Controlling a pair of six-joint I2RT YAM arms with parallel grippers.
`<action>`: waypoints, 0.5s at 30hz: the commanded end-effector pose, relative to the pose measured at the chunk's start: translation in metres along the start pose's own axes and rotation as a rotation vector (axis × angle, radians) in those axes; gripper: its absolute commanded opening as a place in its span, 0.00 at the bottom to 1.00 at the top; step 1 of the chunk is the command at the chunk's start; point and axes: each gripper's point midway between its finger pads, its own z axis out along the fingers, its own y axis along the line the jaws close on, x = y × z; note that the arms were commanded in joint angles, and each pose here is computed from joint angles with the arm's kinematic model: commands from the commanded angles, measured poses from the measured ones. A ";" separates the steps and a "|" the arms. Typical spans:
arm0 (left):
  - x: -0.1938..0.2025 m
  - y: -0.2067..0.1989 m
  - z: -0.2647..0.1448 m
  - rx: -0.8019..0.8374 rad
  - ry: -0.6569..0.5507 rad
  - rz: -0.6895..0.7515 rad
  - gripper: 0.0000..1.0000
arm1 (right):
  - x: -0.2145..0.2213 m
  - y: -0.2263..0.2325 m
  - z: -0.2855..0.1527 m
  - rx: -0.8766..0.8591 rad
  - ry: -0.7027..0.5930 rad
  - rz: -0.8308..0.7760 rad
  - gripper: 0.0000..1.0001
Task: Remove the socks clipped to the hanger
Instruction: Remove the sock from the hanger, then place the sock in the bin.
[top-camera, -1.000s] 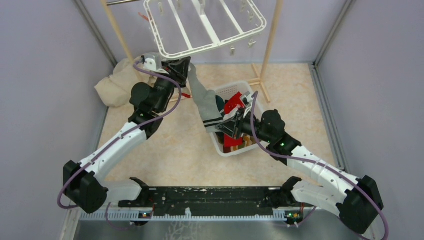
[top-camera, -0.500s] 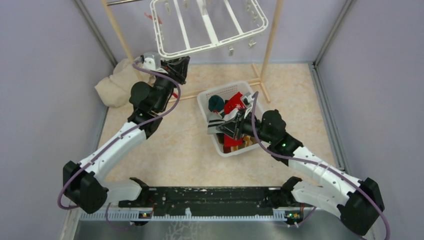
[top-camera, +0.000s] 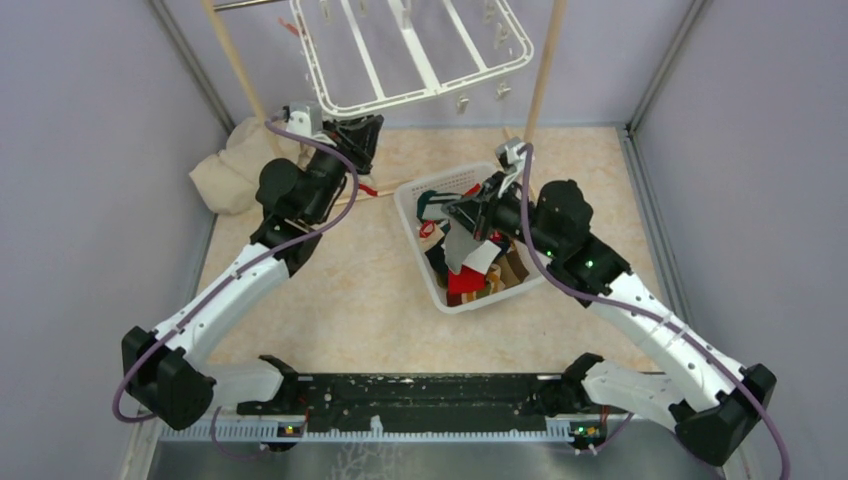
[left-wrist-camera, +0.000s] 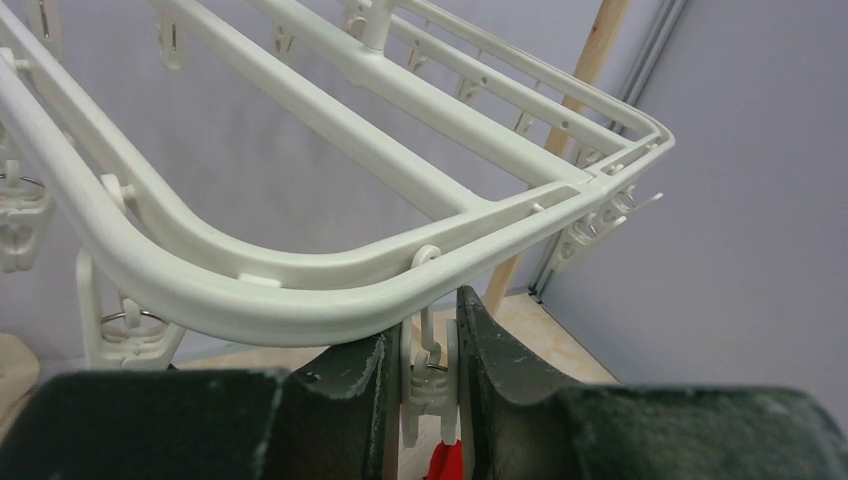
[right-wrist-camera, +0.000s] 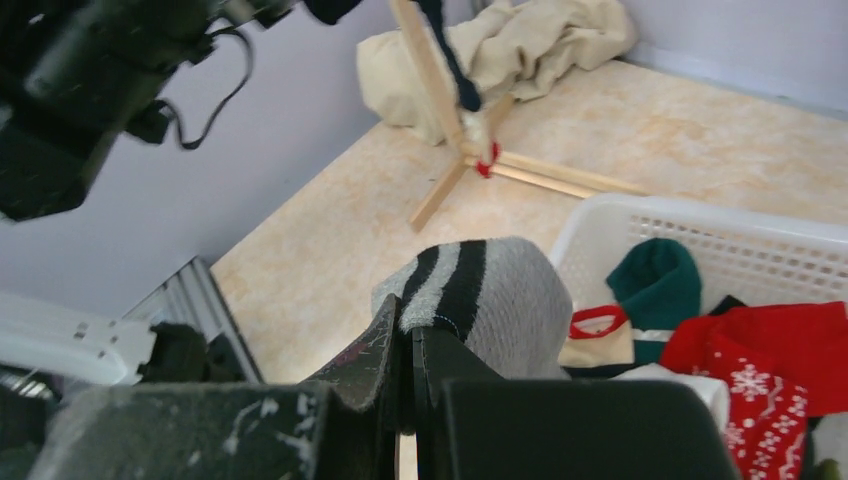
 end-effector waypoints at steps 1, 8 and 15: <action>-0.008 -0.015 0.007 0.067 0.007 -0.030 0.26 | -0.029 -0.028 0.012 0.107 -0.018 -0.043 0.00; -0.003 -0.035 0.013 0.162 0.042 -0.055 0.50 | -0.038 -0.044 0.020 0.148 -0.009 -0.039 0.00; 0.012 -0.047 0.021 0.209 0.086 -0.090 0.52 | -0.035 -0.053 0.017 0.166 0.014 -0.025 0.00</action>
